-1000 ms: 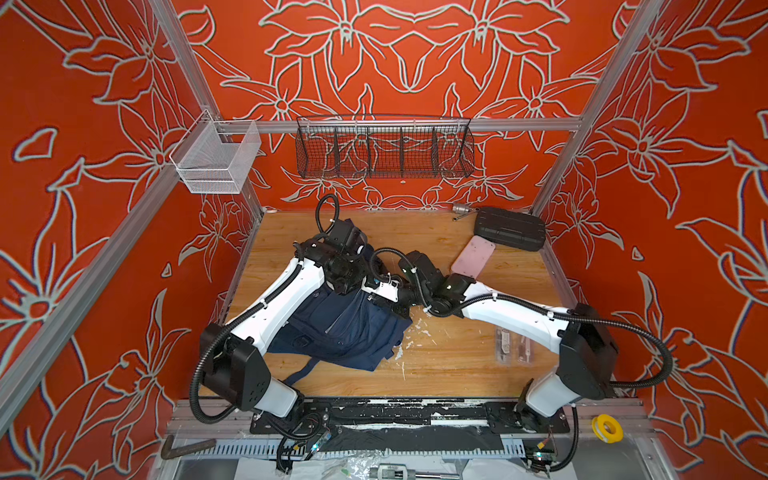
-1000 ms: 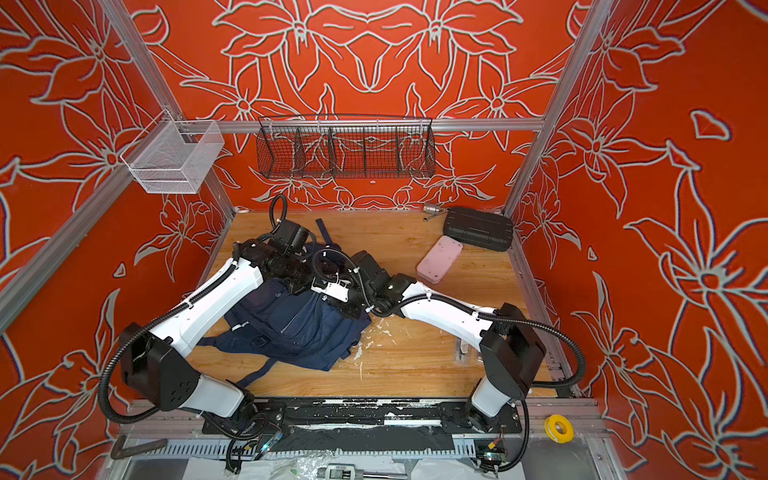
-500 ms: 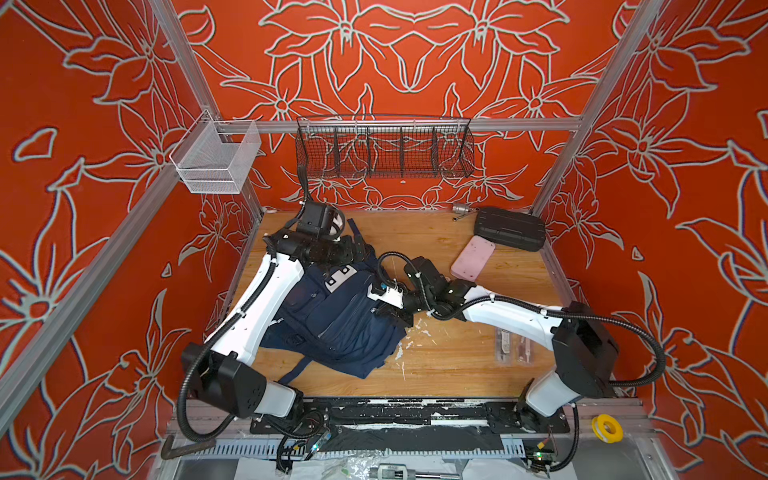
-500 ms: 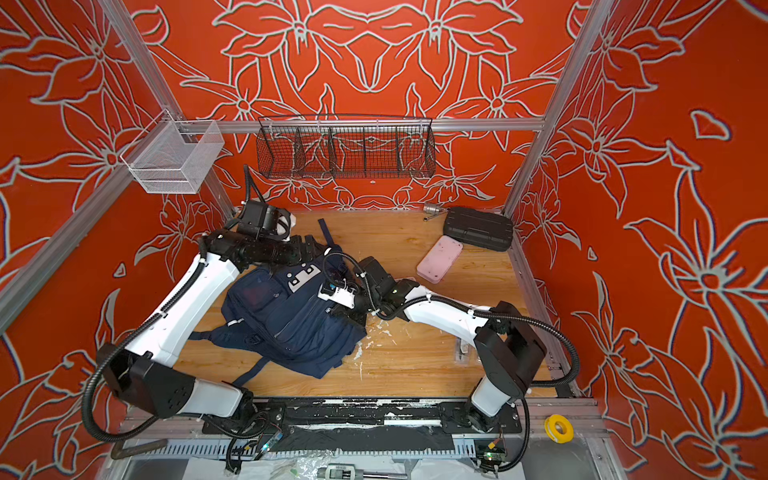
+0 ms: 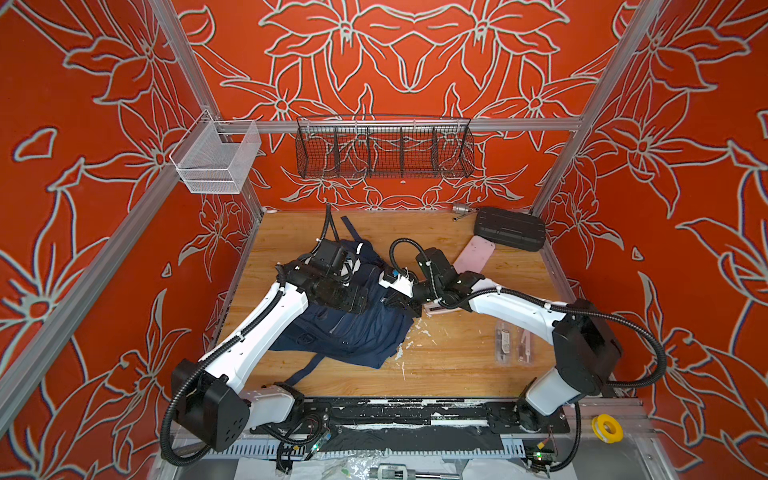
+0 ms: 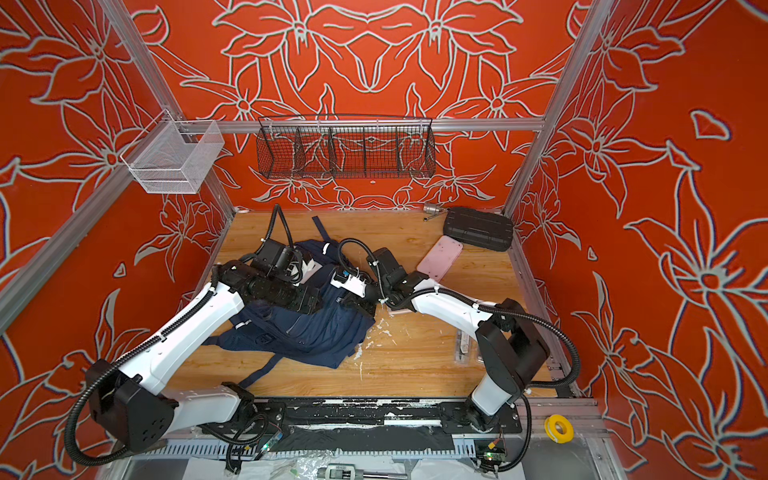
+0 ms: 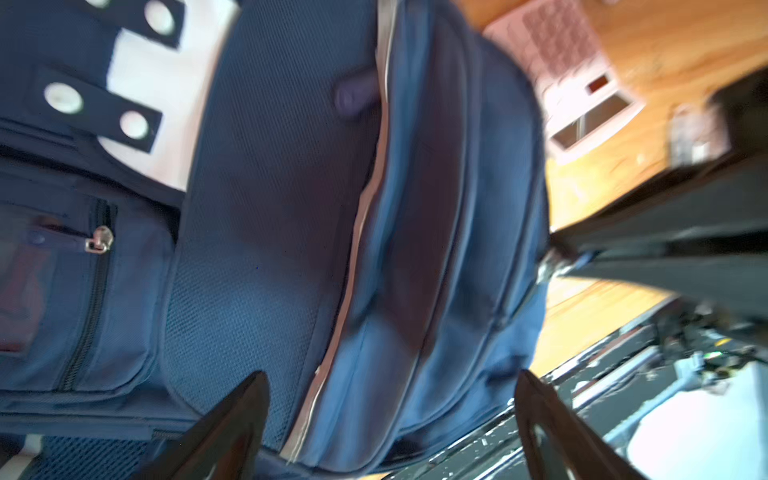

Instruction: Pack the student bag

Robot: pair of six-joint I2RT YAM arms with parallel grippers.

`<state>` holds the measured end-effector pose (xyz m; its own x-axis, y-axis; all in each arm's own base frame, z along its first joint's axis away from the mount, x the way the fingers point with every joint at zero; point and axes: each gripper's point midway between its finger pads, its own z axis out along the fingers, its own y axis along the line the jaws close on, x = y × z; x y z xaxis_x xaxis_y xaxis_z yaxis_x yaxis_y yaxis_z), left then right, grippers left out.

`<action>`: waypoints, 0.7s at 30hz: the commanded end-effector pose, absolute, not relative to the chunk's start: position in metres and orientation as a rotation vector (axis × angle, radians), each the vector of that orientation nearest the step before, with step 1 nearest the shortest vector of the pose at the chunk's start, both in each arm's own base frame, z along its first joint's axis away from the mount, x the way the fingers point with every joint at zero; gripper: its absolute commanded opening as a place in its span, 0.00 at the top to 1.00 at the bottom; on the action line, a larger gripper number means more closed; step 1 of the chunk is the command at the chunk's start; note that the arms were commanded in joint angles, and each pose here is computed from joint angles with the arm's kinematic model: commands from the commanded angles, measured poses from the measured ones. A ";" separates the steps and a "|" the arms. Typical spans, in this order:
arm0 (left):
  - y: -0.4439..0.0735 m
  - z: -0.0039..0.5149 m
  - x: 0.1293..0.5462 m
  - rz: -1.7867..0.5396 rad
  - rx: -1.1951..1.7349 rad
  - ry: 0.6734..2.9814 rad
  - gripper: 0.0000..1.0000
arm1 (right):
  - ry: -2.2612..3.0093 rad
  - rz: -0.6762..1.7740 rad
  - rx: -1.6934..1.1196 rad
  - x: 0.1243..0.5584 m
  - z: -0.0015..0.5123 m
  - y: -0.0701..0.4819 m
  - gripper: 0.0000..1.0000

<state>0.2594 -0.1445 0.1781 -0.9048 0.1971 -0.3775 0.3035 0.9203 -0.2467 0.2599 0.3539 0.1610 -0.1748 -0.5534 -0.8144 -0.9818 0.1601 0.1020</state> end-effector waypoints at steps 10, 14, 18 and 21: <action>-0.150 0.141 0.267 -0.107 0.483 2.796 0.17 | 1.734 0.900 -1.458 0.258 0.192 0.354 1.00; -0.157 0.135 0.267 -0.139 0.482 2.817 0.42 | 1.742 0.899 -1.453 0.259 0.191 0.354 1.00; -0.162 0.133 0.267 -0.156 0.482 2.835 0.66 | 1.754 0.893 -1.455 0.258 0.188 0.353 1.00; -0.162 0.135 0.267 -0.152 0.490 2.839 0.74 | 1.754 0.892 -1.455 0.258 0.188 0.353 1.00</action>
<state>0.2584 -0.1738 0.1355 -0.9036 0.3304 -0.2728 0.3737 0.9191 -0.1248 0.2599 0.3496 0.1573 -0.1919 -0.5674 -0.8007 -0.9786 0.1724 0.1124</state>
